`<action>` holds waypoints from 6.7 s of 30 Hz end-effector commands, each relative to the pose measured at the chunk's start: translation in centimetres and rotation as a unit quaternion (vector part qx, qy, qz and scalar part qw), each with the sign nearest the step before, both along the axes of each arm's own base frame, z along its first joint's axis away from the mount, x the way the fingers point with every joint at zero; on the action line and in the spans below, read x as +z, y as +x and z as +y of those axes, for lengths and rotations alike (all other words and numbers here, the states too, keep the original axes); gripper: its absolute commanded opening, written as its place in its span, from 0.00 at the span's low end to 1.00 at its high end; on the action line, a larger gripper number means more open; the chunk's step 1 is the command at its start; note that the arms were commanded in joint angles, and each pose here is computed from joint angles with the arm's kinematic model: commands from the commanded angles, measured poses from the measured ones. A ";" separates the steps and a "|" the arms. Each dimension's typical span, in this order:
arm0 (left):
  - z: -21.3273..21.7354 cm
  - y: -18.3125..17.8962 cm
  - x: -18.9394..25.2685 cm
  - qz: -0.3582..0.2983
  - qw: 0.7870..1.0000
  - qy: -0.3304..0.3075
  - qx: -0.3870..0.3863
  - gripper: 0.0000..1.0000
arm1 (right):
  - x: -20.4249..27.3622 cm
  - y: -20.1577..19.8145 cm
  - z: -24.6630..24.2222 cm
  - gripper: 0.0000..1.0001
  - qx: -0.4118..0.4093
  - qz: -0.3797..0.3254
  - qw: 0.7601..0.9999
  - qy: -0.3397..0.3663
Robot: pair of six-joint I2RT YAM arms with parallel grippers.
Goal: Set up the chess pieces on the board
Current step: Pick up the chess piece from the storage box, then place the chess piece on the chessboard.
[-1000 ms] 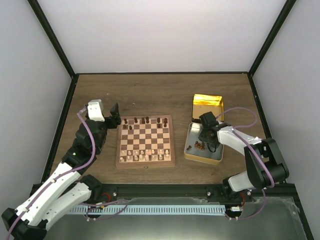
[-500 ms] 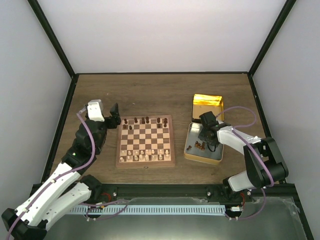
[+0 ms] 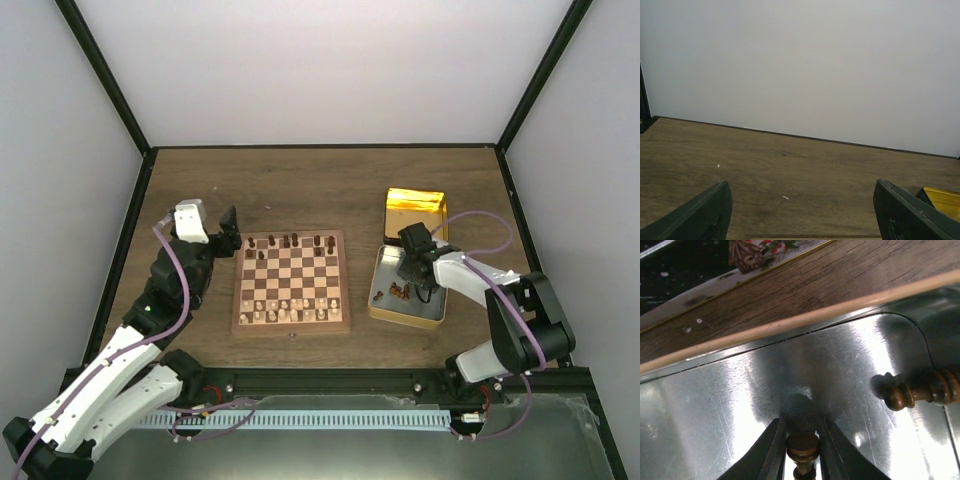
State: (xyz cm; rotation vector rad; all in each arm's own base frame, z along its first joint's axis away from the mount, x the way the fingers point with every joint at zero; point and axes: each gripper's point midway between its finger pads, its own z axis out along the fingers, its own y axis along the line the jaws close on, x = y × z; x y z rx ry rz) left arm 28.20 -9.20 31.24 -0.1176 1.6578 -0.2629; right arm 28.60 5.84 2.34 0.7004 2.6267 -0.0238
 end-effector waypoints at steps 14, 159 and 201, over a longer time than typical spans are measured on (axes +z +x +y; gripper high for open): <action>-5.7 -0.6 0.6 -0.017 0.987 -0.022 -0.157 0.83 | 8.1 2.4 4.5 0.13 -0.017 -0.128 0.973 0.189; -7.6 4.9 -25.7 0.563 0.803 0.111 -0.160 0.15 | 18.7 3.2 13.6 0.57 0.049 -0.299 0.918 0.254; -8.2 5.7 -18.5 0.470 0.856 0.092 -0.196 0.33 | 17.1 2.2 12.0 0.58 0.097 -0.283 0.936 0.185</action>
